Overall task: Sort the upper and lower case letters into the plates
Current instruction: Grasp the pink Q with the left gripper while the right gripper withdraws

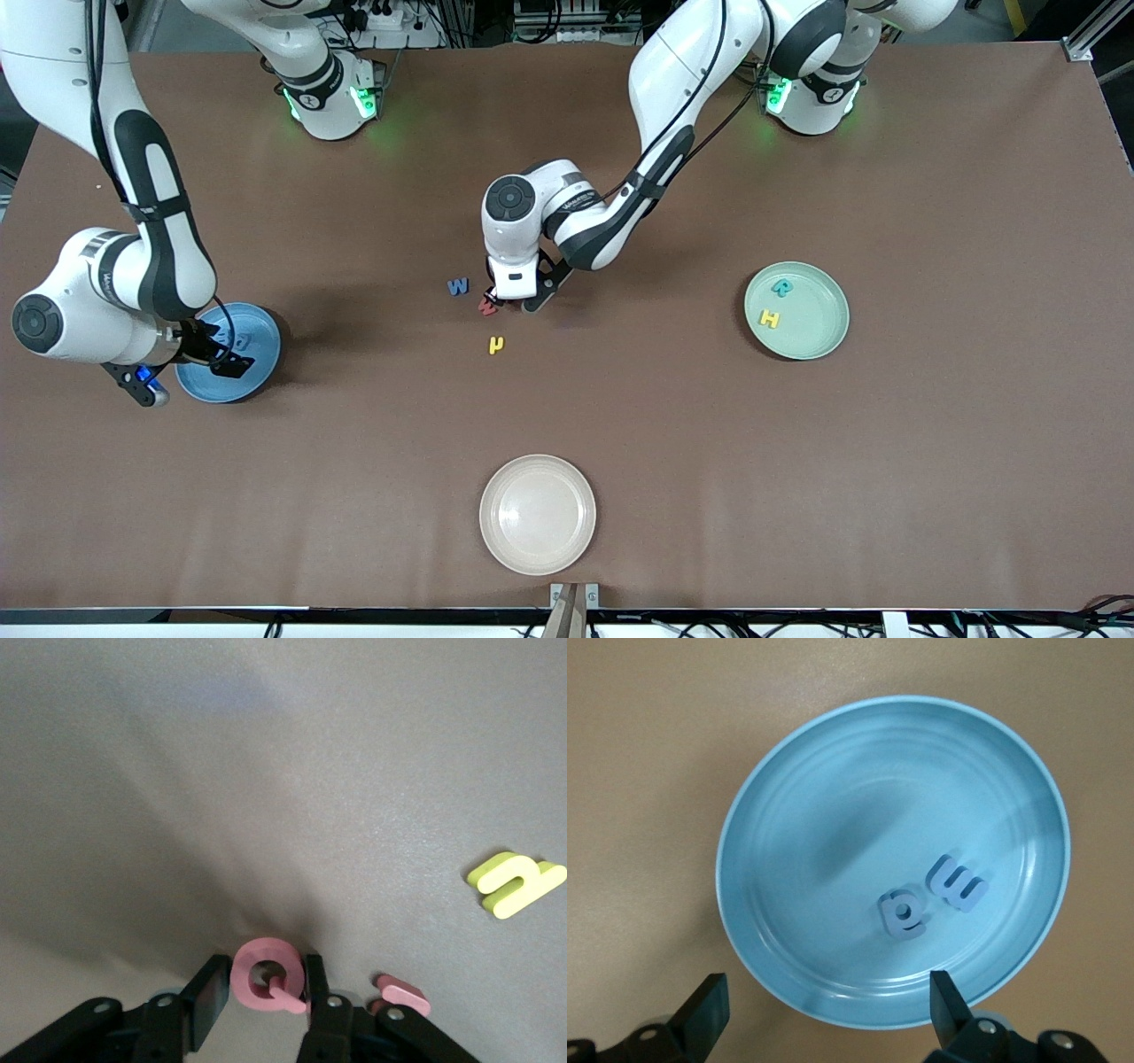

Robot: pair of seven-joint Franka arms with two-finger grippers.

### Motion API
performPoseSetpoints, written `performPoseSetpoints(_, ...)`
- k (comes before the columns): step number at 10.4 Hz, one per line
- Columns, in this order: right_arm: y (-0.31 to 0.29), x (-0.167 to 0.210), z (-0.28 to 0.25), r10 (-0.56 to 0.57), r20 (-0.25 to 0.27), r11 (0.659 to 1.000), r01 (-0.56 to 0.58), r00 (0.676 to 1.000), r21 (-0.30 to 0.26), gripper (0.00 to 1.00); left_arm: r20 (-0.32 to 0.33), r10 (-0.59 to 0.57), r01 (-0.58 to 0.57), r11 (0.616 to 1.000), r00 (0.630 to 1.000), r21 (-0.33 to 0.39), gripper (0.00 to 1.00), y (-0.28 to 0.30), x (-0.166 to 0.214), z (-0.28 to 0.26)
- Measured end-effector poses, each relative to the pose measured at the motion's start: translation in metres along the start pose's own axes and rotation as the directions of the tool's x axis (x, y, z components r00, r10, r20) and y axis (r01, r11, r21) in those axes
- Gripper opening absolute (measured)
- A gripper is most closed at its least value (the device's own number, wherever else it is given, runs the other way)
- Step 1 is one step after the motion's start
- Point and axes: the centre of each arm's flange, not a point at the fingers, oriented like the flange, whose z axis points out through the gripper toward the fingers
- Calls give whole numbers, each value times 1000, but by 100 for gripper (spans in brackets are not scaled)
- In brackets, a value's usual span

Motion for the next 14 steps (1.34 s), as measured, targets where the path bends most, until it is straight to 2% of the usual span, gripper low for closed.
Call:
performPoseSetpoints(3,-10,-5,3,36,-10,999,-36,999,0,100,-15,15,-14,999,1000,49,43,1,11,-3)
performPoseSetpoints(6,-28,-15,7,38,-19,999,-38,999,-3,100,-17,25,-24,997,1000,70,43,4,27,-9)
performPoseSetpoints(10,-72,-43,10,85,-45,996,-84,995,30,100,3,41,-41,997,999,71,43,6,29,-16)
performPoseSetpoints(14,-79,-47,15,89,-51,996,-88,995,31,100,12,53,-53,997,999,55,43,4,19,-14)
